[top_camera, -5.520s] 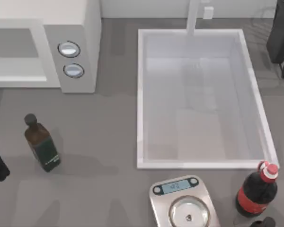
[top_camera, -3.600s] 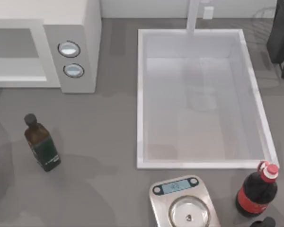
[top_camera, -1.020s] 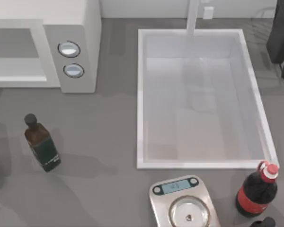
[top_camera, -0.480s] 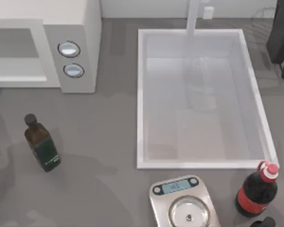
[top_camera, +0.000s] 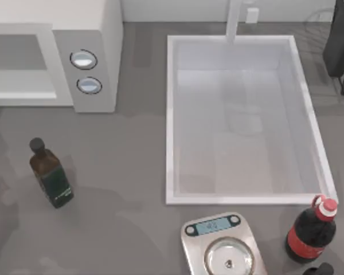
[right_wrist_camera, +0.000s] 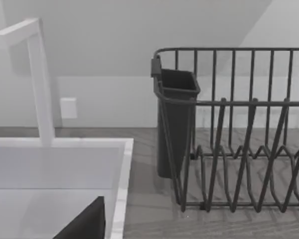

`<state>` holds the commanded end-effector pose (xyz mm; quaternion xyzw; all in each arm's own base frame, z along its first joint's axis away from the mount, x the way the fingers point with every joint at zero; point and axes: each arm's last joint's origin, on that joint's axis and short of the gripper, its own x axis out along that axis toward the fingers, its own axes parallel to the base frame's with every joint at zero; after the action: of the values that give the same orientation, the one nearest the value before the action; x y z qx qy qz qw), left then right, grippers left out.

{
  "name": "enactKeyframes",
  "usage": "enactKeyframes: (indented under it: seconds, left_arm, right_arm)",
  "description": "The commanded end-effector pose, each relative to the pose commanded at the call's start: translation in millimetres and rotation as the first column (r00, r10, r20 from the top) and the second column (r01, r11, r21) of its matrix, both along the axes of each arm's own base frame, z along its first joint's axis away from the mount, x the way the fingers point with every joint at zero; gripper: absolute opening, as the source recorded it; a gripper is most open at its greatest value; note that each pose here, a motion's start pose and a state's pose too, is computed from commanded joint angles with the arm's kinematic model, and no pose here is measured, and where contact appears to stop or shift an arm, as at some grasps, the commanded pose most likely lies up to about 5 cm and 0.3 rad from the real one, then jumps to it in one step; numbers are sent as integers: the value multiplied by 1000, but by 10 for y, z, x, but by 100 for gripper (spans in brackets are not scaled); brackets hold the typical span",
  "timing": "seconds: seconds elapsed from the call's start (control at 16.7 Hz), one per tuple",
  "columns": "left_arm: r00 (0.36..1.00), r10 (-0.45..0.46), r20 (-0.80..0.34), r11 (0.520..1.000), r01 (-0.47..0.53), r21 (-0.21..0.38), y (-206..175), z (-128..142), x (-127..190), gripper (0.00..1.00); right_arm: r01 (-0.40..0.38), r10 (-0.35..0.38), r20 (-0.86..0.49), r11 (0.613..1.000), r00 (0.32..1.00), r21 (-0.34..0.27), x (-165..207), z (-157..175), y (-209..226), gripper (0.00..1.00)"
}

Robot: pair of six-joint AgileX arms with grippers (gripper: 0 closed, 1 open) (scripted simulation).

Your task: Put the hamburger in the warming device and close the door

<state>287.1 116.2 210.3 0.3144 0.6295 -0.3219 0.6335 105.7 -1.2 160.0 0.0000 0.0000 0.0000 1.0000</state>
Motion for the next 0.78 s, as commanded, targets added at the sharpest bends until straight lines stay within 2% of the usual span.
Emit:
enactKeyframes:
  seconds: [0.18,0.42,0.78]
  left_arm:
    - [999,11,30,1000,-12,17,-35,-64,76,0]
    - [987,71,147,996,-78,43,-139,-172,175,0]
    - [923,196,331,977,-213,18,-259,-402,340,0]
  right_arm:
    - [0,0,0,1000,1000,0,0,0,0,100]
    - [0,0,0,1000,1000,0,0,0,0,100]
    - [0,0,0,1000,1000,0,0,0,0,100]
